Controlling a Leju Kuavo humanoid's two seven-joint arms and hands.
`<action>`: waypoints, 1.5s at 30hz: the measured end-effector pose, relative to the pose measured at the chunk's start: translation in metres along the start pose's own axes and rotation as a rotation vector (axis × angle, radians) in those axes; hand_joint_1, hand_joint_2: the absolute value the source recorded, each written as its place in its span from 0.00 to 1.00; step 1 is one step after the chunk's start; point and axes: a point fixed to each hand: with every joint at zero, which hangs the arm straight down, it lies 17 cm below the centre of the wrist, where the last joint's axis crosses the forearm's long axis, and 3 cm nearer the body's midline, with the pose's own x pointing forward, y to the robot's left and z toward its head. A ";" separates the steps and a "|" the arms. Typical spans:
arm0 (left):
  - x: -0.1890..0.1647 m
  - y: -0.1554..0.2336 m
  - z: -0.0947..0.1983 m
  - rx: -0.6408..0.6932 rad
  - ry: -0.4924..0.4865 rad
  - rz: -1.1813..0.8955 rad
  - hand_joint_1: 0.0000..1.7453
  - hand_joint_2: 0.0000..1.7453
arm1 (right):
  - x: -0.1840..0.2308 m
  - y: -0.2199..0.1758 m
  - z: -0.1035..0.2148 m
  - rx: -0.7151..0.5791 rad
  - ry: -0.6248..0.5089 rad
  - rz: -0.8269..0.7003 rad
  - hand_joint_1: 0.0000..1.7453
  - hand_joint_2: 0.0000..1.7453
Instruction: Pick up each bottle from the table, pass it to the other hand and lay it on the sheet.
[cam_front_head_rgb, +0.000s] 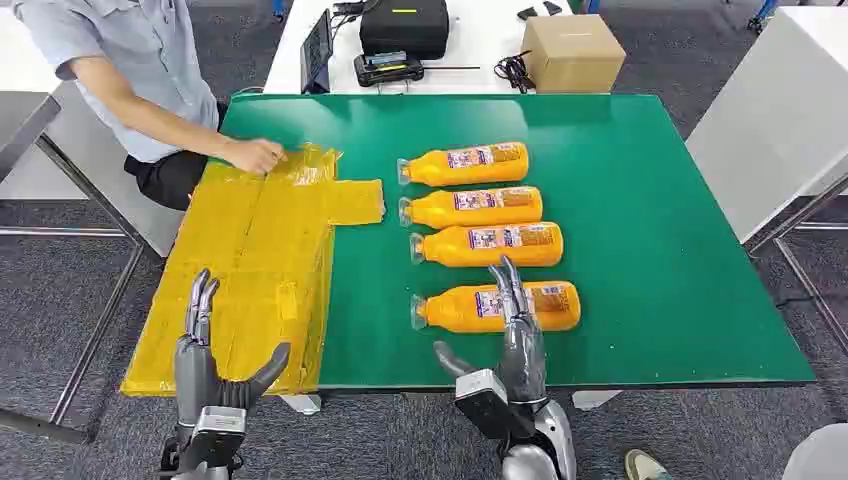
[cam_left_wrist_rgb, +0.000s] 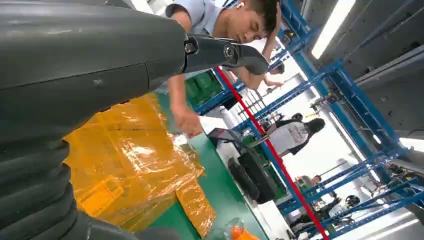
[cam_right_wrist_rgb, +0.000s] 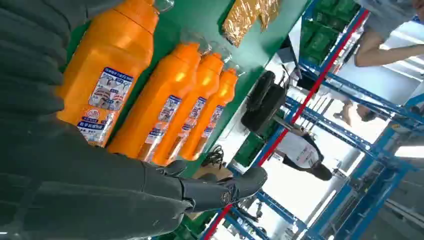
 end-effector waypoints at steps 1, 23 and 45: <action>0.000 0.000 0.000 0.000 0.000 0.000 0.00 1.00 | 0.000 0.000 0.000 0.000 0.000 0.000 0.00 1.00; 0.069 -0.143 -0.032 -0.204 -0.007 0.349 0.00 1.00 | -0.083 -0.074 0.019 0.208 0.063 0.467 0.00 1.00; 0.102 -0.173 -0.032 -0.262 -0.031 0.420 0.00 1.00 | -0.176 -0.057 -0.001 0.608 0.140 0.678 0.00 1.00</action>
